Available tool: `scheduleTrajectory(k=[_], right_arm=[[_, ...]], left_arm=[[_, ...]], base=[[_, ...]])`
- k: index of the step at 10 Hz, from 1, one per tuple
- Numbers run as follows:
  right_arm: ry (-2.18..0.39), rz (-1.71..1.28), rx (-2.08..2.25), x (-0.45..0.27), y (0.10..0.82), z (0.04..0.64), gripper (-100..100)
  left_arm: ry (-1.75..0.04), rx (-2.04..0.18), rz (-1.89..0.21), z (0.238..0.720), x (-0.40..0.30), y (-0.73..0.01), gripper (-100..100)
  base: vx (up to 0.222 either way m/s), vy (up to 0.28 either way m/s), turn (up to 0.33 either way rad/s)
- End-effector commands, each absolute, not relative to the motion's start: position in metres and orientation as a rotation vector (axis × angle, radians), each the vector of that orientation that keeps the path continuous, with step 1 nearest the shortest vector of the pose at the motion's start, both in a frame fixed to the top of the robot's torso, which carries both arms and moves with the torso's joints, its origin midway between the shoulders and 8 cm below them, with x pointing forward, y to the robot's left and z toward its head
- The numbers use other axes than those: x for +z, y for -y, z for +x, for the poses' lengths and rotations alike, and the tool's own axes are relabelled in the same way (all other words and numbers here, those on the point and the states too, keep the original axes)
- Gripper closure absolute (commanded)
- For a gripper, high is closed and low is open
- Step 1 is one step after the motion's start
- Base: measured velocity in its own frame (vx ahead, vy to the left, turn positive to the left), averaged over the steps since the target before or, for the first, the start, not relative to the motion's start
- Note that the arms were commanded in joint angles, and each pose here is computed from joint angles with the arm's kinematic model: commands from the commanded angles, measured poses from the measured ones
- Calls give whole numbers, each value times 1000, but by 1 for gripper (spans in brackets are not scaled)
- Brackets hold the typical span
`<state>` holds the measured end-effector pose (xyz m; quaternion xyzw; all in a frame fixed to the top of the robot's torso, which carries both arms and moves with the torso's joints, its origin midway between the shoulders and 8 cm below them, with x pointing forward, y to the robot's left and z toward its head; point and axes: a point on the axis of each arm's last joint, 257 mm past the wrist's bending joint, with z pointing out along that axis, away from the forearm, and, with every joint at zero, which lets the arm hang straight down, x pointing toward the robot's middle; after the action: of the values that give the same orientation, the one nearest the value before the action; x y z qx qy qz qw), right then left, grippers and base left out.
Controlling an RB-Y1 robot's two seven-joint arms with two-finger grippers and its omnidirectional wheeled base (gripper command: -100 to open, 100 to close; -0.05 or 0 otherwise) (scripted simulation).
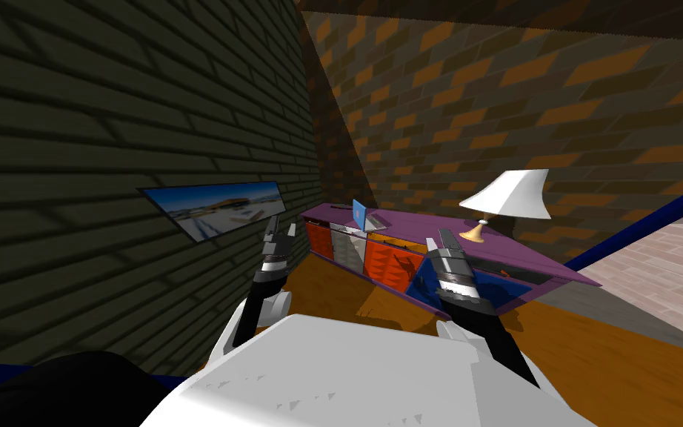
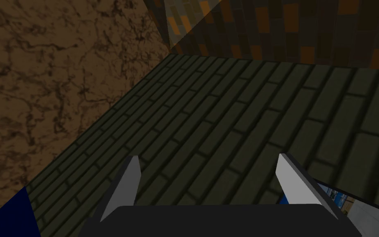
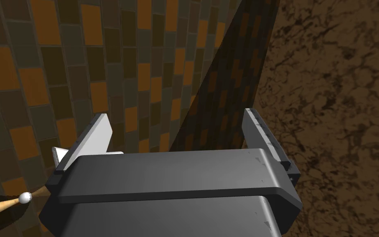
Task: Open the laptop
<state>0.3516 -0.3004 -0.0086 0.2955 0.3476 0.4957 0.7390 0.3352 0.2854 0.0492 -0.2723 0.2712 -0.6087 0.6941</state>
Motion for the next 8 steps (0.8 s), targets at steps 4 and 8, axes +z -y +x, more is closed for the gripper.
scheduleTrajectory(k=[4, 8], right_arm=[[-763, 648, 1088, -9, 300, 352, 0], [-763, 648, 1088, -8, 300, 352, 0]], left_arm=[[-605, -1359, -608, 335, 49, -285, 0], [-605, -1359, -607, 335, 49, -285, 0]], base=[[0, 0, 0], [0, 0, 0]])
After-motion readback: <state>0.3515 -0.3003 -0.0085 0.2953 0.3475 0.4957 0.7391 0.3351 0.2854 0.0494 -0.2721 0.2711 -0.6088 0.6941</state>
